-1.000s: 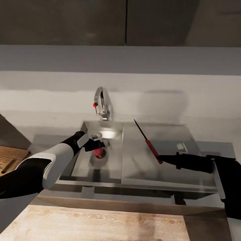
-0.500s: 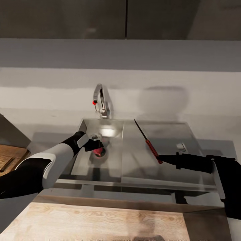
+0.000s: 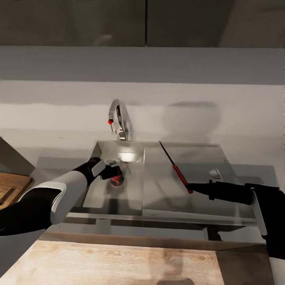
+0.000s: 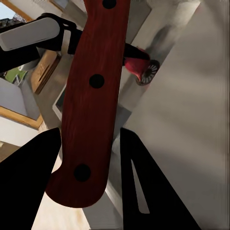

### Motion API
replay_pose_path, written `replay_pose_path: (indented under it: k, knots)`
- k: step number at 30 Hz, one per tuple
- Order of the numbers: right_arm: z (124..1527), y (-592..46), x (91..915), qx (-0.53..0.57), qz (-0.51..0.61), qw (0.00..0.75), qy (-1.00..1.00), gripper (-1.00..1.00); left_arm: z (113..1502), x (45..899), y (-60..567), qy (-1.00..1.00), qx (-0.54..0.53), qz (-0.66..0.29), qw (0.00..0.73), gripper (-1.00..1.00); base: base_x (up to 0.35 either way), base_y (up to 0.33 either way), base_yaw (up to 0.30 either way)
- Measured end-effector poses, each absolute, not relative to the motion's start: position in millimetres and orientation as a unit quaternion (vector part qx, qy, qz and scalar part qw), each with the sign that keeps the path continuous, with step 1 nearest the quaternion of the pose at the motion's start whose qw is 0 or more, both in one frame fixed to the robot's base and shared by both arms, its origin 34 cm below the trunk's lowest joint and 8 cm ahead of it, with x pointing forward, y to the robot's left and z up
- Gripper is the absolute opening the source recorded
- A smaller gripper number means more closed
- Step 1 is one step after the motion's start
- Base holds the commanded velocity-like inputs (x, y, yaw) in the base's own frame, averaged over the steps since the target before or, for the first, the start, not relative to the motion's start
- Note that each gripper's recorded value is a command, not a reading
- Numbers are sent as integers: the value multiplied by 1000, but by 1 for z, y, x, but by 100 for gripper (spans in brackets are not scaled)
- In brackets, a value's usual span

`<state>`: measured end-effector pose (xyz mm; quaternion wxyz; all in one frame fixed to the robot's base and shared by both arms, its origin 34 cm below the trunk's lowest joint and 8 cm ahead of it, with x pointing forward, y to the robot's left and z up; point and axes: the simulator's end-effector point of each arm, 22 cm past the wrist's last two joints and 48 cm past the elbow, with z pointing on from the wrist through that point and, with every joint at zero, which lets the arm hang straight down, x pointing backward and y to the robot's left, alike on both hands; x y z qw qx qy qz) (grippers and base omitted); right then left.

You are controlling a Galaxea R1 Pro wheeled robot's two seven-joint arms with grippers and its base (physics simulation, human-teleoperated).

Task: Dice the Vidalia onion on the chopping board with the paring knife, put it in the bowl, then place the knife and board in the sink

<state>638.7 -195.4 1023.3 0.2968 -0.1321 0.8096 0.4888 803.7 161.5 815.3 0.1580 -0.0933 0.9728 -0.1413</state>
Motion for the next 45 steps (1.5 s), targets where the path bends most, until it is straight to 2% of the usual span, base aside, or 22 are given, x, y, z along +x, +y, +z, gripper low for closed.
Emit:
replay_pose_path:
  k: [10,13,14,16,18,22,28,32,35,39,45]
  knots:
    - [1029,-196,638,-137,482,302,811,-100,855,817,141,955,-57,-236,172,-100,0,0,-107]
    - [1030,-195,639,-138,481,303,811,-100,885,832,165,944,-50,-268,188,-100,-130,0,-105]
    - [1028,-194,640,-137,480,303,812,-100,909,841,175,924,-51,-321,200,-100,-257,0,-104]
    - [1031,-194,639,-138,479,304,812,-100,924,838,180,915,-30,-346,206,-100,-294,0,-104]
    - [1032,-194,639,-138,479,305,811,-100,947,832,172,895,13,-392,210,-100,-279,0,-104]
    - [1036,-194,639,-146,477,313,809,-100,1041,819,184,821,154,-477,273,-100,-124,0,-103]
    - [1033,-177,633,-168,474,303,809,-100,1086,767,193,800,268,-434,317,-100,-14,0,-99]
    - [1032,-170,632,-182,467,304,810,-100,1125,739,201,783,289,-399,380,-100,-5,6,-74]
    - [1037,-167,632,-208,459,322,802,-100,1155,727,210,759,280,-412,420,-100,-70,160,-21]
    - [1048,-177,639,-223,441,353,794,-100,1189,695,203,697,268,-485,455,-100,-125,261,-3]
    - [1061,-199,651,-223,415,396,788,-100,1191,678,173,662,267,-521,467,-100,-152,278,0]
